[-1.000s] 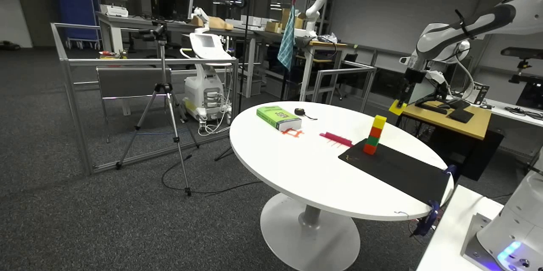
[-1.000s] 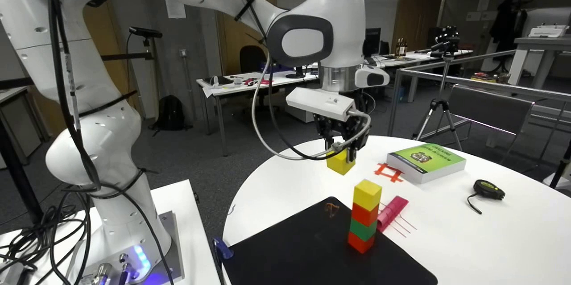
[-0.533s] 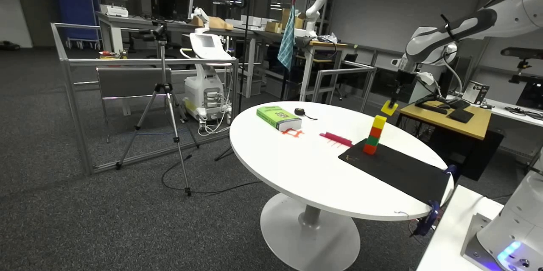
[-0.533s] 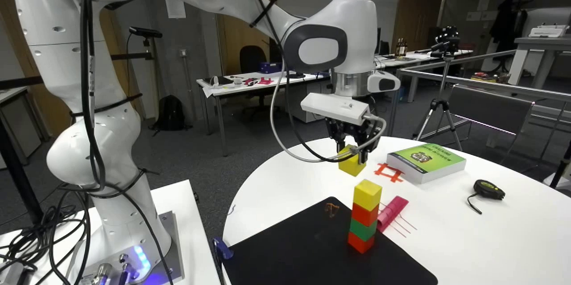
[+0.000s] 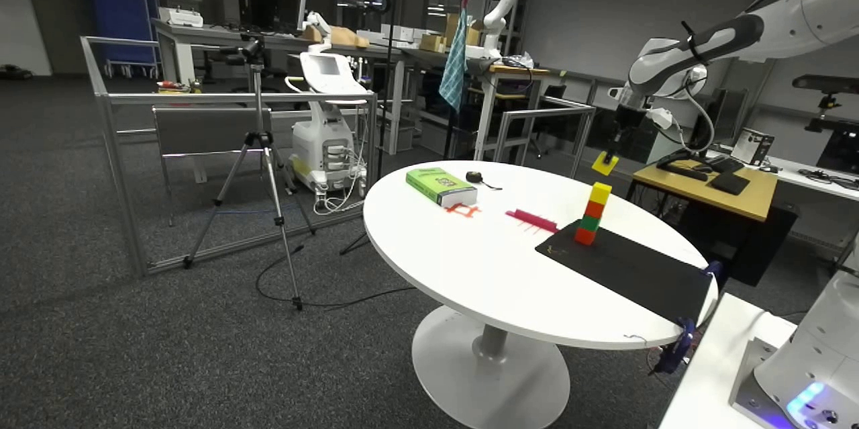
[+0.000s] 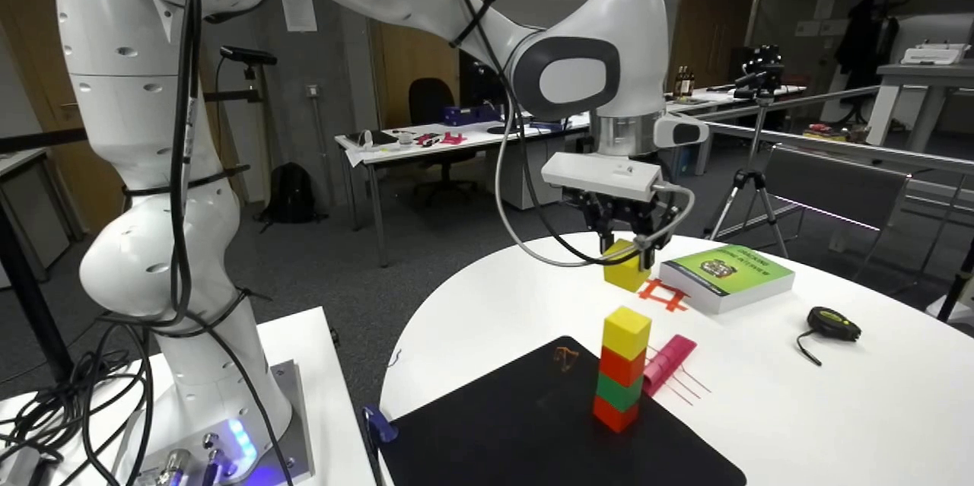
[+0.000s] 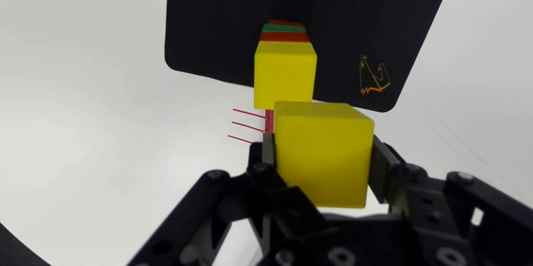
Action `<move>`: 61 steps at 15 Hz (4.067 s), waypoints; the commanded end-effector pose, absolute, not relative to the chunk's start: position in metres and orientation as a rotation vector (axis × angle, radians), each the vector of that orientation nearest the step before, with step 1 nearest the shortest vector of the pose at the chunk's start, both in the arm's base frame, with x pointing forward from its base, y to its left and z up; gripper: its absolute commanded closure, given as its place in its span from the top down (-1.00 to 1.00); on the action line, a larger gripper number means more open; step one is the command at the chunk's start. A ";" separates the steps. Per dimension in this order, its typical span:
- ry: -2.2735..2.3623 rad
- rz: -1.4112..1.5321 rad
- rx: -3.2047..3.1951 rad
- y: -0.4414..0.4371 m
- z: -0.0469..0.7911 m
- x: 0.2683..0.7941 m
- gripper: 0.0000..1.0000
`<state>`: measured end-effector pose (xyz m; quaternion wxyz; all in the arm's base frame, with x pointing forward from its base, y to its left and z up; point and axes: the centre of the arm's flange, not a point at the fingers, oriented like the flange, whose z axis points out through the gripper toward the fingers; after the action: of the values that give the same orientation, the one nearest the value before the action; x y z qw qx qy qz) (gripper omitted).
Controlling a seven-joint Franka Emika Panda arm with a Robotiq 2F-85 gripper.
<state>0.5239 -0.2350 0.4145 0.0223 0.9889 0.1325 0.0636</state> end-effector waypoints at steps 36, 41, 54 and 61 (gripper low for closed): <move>0.325 -0.095 3.078 -0.249 0.385 0.542 -0.40; 0.337 -0.119 3.085 -0.253 0.390 0.553 -0.40; 0.397 -0.149 3.067 -0.259 0.382 0.558 -0.40; 0.380 -0.124 3.061 -0.258 0.382 0.554 -0.40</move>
<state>0.5535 -0.2531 0.3744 0.0217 0.9918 0.1177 -0.0441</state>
